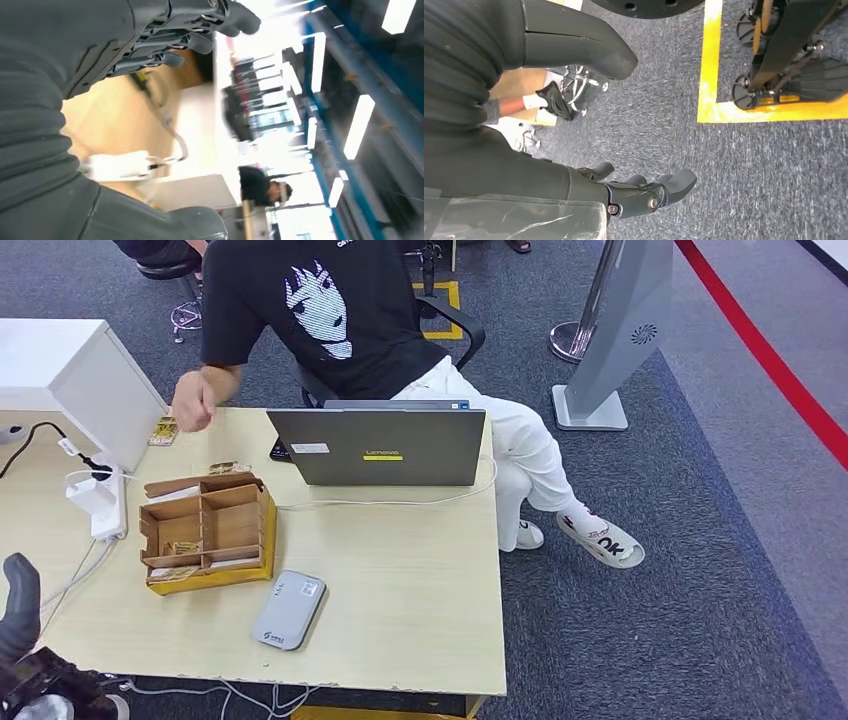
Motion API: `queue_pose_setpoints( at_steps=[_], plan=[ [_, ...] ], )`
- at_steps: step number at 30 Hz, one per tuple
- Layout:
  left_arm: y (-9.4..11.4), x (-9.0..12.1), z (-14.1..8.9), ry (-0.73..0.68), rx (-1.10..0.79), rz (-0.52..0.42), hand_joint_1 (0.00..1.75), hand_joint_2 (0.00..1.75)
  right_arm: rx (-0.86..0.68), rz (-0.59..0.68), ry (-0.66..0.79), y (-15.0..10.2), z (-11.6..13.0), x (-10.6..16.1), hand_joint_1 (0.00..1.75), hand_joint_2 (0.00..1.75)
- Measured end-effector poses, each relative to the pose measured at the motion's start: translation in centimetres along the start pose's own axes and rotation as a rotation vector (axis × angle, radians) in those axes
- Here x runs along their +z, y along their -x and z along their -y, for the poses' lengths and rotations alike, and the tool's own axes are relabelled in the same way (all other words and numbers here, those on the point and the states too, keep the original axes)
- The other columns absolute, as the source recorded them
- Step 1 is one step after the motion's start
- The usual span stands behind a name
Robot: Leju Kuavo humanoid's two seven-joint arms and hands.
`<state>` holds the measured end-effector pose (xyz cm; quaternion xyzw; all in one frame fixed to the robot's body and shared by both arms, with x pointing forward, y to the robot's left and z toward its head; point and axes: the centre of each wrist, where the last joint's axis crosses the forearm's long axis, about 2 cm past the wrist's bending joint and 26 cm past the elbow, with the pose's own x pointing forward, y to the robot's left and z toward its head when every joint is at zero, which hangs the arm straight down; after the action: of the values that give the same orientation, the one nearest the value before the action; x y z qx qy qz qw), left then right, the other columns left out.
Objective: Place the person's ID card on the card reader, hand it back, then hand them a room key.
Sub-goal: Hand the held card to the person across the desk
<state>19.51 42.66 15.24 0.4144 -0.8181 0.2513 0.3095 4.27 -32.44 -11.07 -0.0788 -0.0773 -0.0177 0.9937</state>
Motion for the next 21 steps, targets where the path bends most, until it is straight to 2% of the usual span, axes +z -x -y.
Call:
queue_pose_setpoints(
  at_steps=[3,4,5,7,8,9,13,17,18,21],
  plan=[
    [3.3,1.0,-5.2,-0.081,0.01,-0.167,0.0,1.75,-0.002,0.003,-0.004,0.0,0.0,0.0,0.0,1.75],
    [4.6,1.7,-7.2,-0.12,-0.007,-0.236,0.44,1.75,0.001,0.003,-0.008,0.1,0.0,0.0,0.01,1.75],
    [5.9,2.6,-9.2,-0.164,-0.026,-0.312,0.87,1.75,0.007,0.003,-0.011,0.1,0.0,0.0,0.22,1.75],
    [8.3,5.0,-12.7,-0.266,-0.065,-0.482,1.75,1.75,0.02,0.003,-0.025,0.1,-0.1,0.0,1.1,1.75],
    [9.3,6.4,-14.1,-0.317,-0.084,-0.566,1.75,1.75,0.027,0.003,-0.034,0.0,-0.1,0.0,1.52,1.75],
    [10.1,8.0,-15.4,-0.368,-0.105,-0.653,1.75,1.75,0.032,0.004,-0.044,0.0,-0.1,0.0,1.75,1.75],
    [11.3,13.9,-17.9,-0.524,-0.249,-0.943,1.75,1.75,0.042,0.008,-0.066,-0.2,-0.1,0.0,1.75,1.75],
    [11.0,17.6,-17.9,-0.567,-0.459,-1.209,1.75,1.75,0.042,0.012,-0.072,-0.3,-0.1,0.0,1.75,1.75],
    [10.8,18.4,-17.8,-0.564,-0.495,-1.277,1.33,1.75,0.042,0.013,-0.075,-0.3,-0.1,0.0,1.64,1.75],
    [10.4,20.4,-17.1,-0.493,-0.473,-1.519,0.02,1.75,0.048,0.016,-0.082,-0.3,-0.1,0.0,0.34,1.75]
  ],
)
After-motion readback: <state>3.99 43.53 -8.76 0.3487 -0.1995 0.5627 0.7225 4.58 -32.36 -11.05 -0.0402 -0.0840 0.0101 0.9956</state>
